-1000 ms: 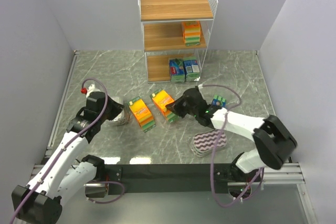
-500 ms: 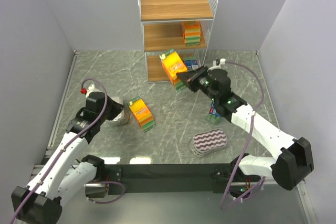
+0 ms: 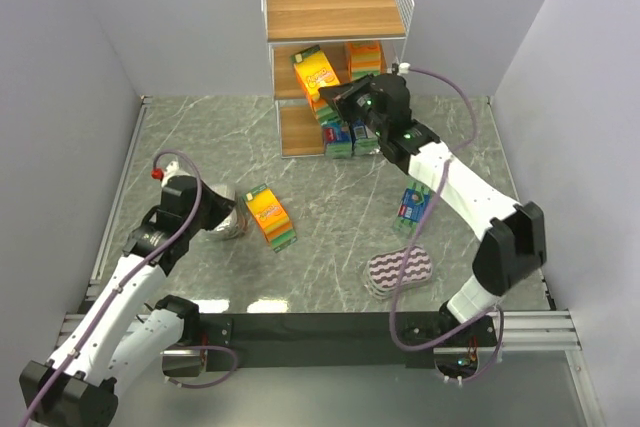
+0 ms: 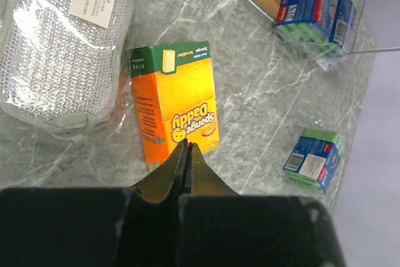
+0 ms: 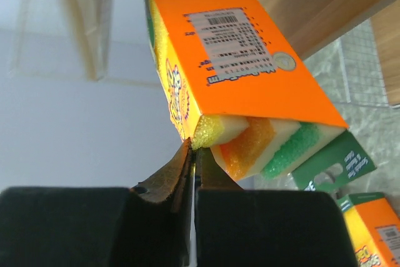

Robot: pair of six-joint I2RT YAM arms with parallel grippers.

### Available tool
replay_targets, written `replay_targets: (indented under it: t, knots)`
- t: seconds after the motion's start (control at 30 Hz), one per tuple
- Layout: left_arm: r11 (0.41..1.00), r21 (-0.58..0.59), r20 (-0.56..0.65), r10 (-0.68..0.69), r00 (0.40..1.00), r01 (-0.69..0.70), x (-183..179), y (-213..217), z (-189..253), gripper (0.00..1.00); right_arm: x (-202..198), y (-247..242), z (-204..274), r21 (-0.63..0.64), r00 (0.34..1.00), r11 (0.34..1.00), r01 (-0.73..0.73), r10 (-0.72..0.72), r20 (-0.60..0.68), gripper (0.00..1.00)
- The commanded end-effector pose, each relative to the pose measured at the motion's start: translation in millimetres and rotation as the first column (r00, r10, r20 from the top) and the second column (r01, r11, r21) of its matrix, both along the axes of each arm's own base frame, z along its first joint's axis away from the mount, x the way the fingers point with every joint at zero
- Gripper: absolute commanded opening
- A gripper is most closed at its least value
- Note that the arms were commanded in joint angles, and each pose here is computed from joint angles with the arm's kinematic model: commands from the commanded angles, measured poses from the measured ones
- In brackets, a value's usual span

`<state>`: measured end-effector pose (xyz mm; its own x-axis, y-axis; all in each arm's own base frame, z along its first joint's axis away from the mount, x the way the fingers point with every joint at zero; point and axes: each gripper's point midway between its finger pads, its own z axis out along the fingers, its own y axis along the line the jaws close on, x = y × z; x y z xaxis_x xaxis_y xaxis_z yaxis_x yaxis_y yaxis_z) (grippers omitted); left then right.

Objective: Place and organize the cleaning sponges onto the shelf

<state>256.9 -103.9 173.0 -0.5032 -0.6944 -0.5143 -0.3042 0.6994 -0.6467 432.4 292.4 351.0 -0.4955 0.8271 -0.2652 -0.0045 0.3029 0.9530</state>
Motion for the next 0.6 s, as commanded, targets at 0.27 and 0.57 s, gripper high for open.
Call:
replay_targets:
  t: [0.27,0.57]
  knots:
    - [1.000,-0.006,0.079,0.007,0.997,-0.007,-1.6,3.5,30.2,0.01,40.0,-7.9,12.7,0.054,0.994,0.993,0.109,-0.109,-0.005,0.00]
    - [1.000,-0.022,0.072,0.008,0.997,-0.007,-5.2,2.6,26.4,0.01,76.0,-15.1,20.4,0.078,0.983,0.981,0.178,-0.173,-0.062,0.00]
